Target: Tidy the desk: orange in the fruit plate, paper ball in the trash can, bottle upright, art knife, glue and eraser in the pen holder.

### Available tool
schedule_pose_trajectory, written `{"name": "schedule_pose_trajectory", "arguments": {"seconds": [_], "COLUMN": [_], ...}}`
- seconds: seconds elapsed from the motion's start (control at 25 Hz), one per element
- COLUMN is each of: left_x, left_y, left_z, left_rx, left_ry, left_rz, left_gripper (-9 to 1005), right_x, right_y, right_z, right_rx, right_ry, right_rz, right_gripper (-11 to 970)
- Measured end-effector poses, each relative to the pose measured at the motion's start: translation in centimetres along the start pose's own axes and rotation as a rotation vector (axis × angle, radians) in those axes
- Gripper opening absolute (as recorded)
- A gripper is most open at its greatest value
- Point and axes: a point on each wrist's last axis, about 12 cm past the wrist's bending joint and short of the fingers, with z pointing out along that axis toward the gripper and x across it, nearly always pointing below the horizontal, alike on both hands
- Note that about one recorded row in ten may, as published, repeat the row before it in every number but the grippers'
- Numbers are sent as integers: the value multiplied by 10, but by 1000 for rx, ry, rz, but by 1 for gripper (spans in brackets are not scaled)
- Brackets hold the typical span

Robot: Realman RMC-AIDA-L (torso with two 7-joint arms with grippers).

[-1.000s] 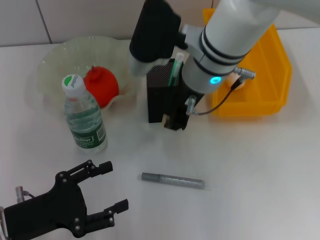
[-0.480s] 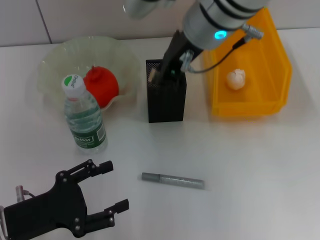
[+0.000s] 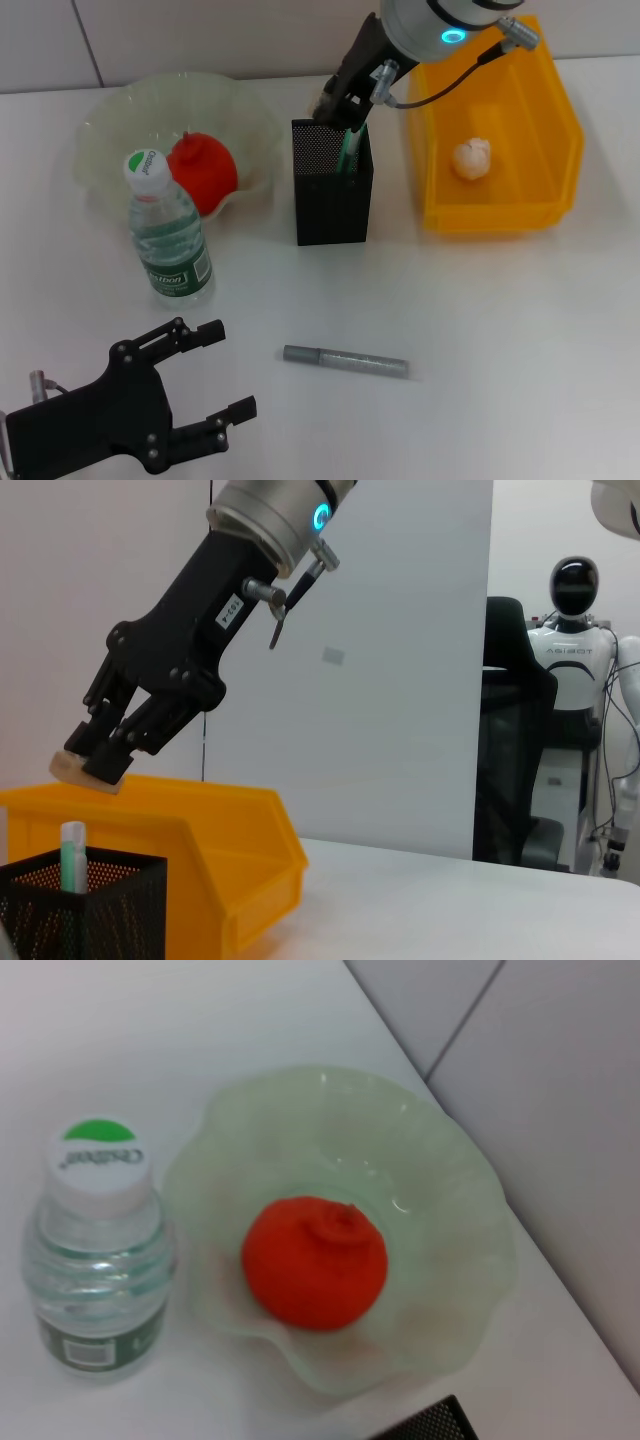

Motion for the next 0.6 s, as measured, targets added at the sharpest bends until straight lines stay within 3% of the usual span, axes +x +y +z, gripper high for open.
{"name": "schedule_pose_trajectory", "arguments": {"seconds": [0.6], "left_x": [-1], "left_y": [1], "left_z": [-1], "left_rx": [2], "left_ry": [-4], "left_rz": [-13], "left_gripper": [802], "right_x": [12], "right_y": [1], "right_z": [29], "right_rx": [-3], "right_ry": [31], "right_rz": [20], "right_gripper": [307]}}
